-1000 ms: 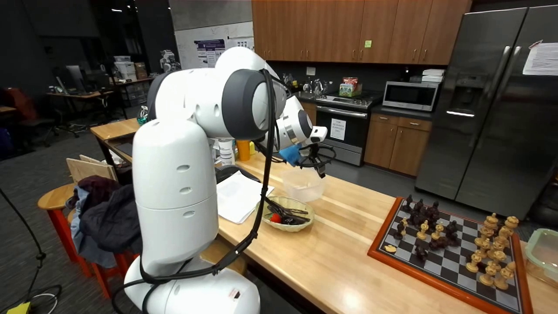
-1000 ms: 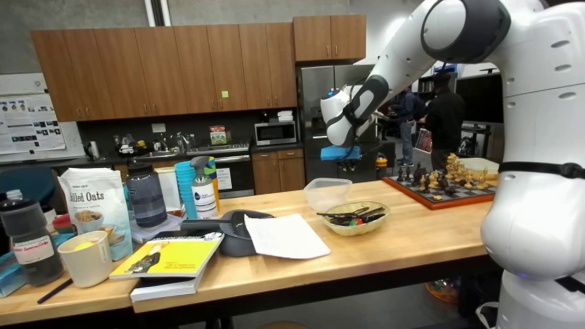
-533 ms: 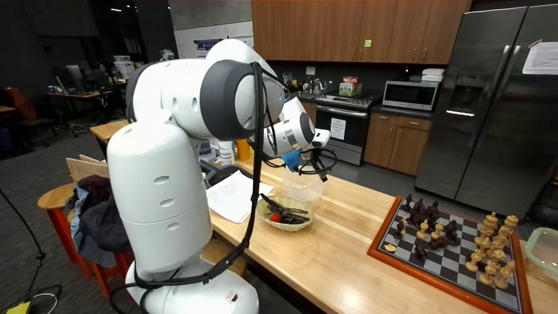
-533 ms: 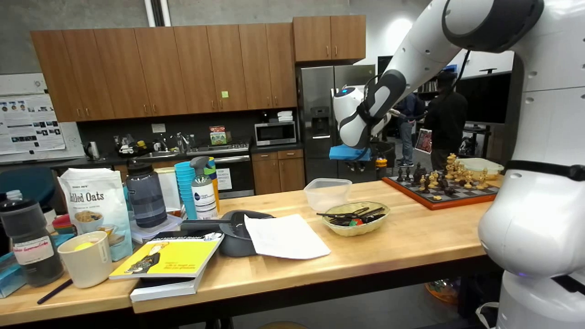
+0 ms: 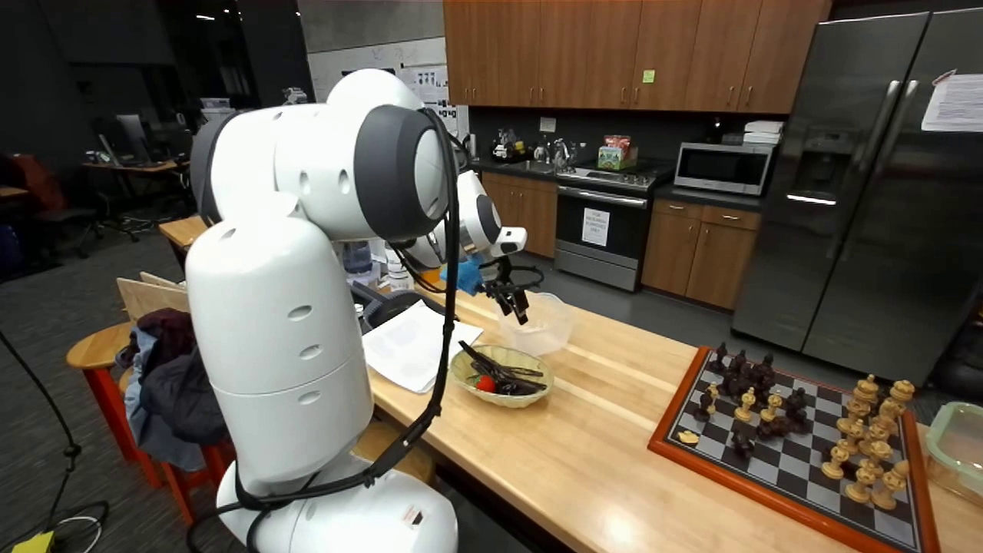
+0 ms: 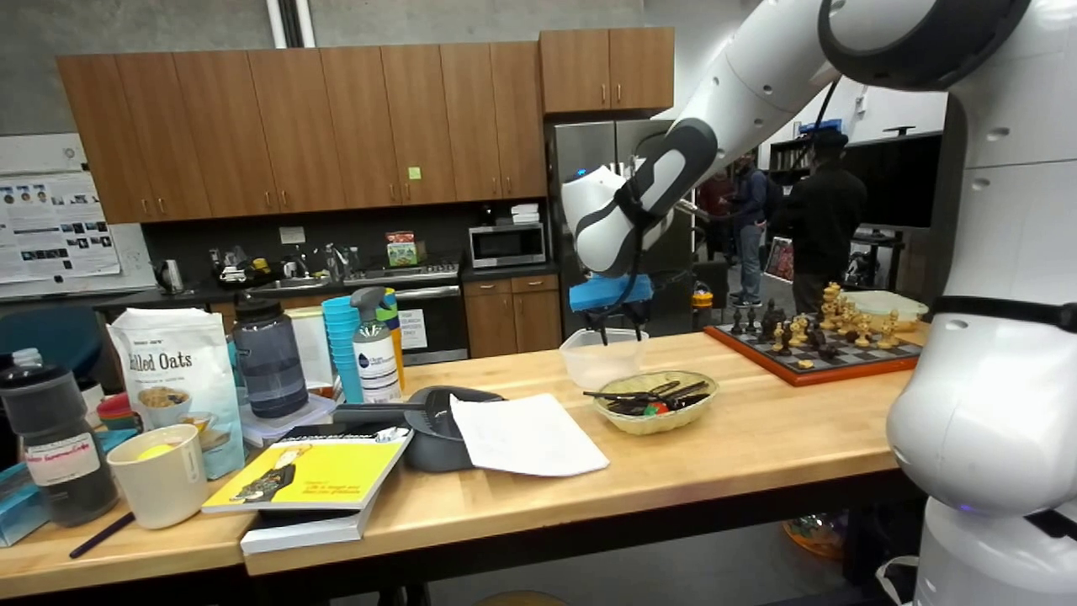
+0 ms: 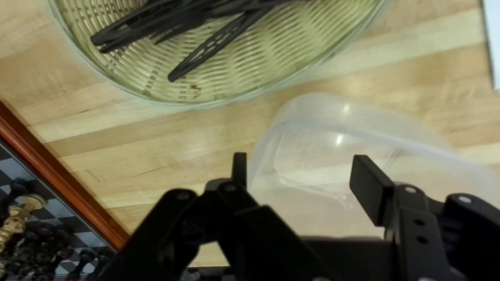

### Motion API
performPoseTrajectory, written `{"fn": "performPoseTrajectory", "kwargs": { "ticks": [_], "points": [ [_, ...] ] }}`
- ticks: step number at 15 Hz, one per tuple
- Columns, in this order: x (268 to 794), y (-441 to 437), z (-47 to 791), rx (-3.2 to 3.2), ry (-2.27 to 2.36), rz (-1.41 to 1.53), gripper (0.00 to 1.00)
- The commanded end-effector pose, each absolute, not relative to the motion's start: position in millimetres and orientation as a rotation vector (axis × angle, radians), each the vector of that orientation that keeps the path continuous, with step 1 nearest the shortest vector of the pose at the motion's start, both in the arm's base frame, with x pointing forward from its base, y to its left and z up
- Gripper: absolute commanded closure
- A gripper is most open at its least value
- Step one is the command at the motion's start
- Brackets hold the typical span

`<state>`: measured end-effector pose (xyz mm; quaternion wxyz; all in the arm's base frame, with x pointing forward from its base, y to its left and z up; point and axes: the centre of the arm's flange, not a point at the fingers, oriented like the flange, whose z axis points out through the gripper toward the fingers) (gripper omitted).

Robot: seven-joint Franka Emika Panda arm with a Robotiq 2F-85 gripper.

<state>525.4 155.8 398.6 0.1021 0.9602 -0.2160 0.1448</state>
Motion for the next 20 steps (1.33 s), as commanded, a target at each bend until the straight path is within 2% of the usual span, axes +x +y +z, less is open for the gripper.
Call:
{"fn": "performPoseTrajectory", "kwargs": {
  "ticks": [1, 11, 20],
  "points": [
    [536, 194, 421, 2.824, -0.412, 0.295, 0.02],
    [596, 191, 413, 2.706, -0.365, -0.027, 0.00],
    [629, 159, 374, 2.680, -0.462, -0.129, 0.00]
  ]
}}
